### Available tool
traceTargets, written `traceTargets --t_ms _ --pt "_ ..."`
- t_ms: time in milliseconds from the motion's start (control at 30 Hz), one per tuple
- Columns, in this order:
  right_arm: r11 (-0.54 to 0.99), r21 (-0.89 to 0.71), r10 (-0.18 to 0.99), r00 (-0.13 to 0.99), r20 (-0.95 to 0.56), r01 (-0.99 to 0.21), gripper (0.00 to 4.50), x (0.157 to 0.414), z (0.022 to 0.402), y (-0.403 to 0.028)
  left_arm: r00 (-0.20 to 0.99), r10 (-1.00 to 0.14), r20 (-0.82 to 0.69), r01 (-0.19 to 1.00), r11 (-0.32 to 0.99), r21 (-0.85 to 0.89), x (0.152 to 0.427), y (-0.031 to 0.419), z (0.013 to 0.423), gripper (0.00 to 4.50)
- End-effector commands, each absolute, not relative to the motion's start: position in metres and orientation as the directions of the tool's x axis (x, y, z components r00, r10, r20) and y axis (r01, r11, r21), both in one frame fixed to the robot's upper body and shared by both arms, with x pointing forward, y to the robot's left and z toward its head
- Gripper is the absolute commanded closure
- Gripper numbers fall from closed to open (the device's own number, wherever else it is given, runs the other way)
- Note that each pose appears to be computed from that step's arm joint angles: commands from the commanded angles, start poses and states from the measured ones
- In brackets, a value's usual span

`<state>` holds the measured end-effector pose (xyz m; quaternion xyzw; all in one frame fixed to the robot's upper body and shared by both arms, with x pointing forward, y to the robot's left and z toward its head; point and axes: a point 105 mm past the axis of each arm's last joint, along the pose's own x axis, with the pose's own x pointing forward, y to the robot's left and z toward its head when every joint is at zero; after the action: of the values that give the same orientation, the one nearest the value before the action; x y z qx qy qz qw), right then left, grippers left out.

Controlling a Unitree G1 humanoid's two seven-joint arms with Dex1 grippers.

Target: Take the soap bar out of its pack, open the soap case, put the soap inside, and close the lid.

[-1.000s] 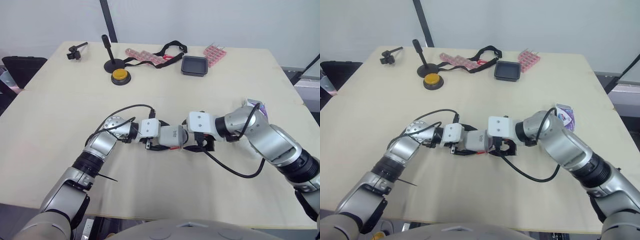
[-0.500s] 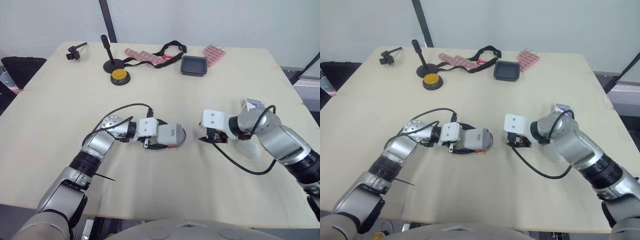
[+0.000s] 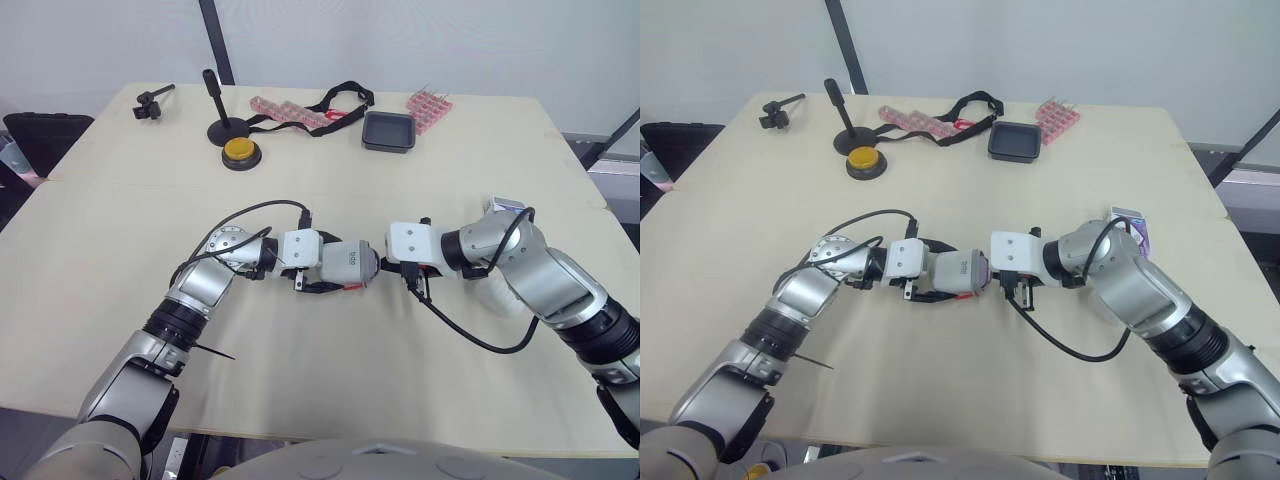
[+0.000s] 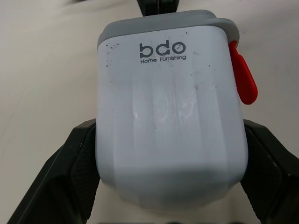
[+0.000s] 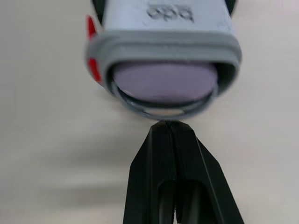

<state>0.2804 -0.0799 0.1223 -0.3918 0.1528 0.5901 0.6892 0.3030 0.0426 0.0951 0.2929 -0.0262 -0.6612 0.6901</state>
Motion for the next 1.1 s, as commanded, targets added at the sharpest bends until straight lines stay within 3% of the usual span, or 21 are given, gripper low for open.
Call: traceTargets --t_ms 33,267,433,500,667,900,1100 --pt "-0.086 -0.413 0.738 0.221 -0.638 -0.907 4.46 0.269 0.144 -0.061 0.144 -0.939 -0.312 0.877 -0.025 0.48 0.306 0.041 0.109 1.02" --pt "-0.086 -0.409 0.722 0.226 -0.654 -0.909 4.46 0.269 0.137 -0.064 0.146 -0.944 -0.296 0.874 -0.017 0.486 0.305 0.038 0.111 1.02" --pt "-0.013 -0.476 0.603 0.373 -0.705 -0.88 4.46 0.29 0.116 -0.092 0.184 -0.941 -0.282 0.861 0.015 0.509 0.303 0.05 0.117 1.02" --pt "0.09 -0.509 0.616 0.449 -0.647 -0.856 3.94 0.3 0.123 -0.093 0.209 -0.946 -0.248 0.863 0.059 0.502 0.301 0.056 0.125 1.02" --pt "0.243 -0.448 0.66 0.485 -0.574 -0.861 2.33 0.302 0.139 -0.104 0.253 -0.935 -0.249 0.876 0.111 0.47 0.296 0.076 0.123 1.02" --pt "0.34 -0.214 0.787 0.402 -0.468 -0.916 0.08 0.276 0.155 -0.115 0.283 -0.923 -0.262 0.895 0.156 0.417 0.292 0.097 0.116 1.02" --pt "0.392 -0.043 0.842 0.377 -0.386 -0.919 0.01 0.266 0.163 -0.117 0.289 -0.919 -0.269 0.899 0.164 0.405 0.291 0.102 0.113 1.02"
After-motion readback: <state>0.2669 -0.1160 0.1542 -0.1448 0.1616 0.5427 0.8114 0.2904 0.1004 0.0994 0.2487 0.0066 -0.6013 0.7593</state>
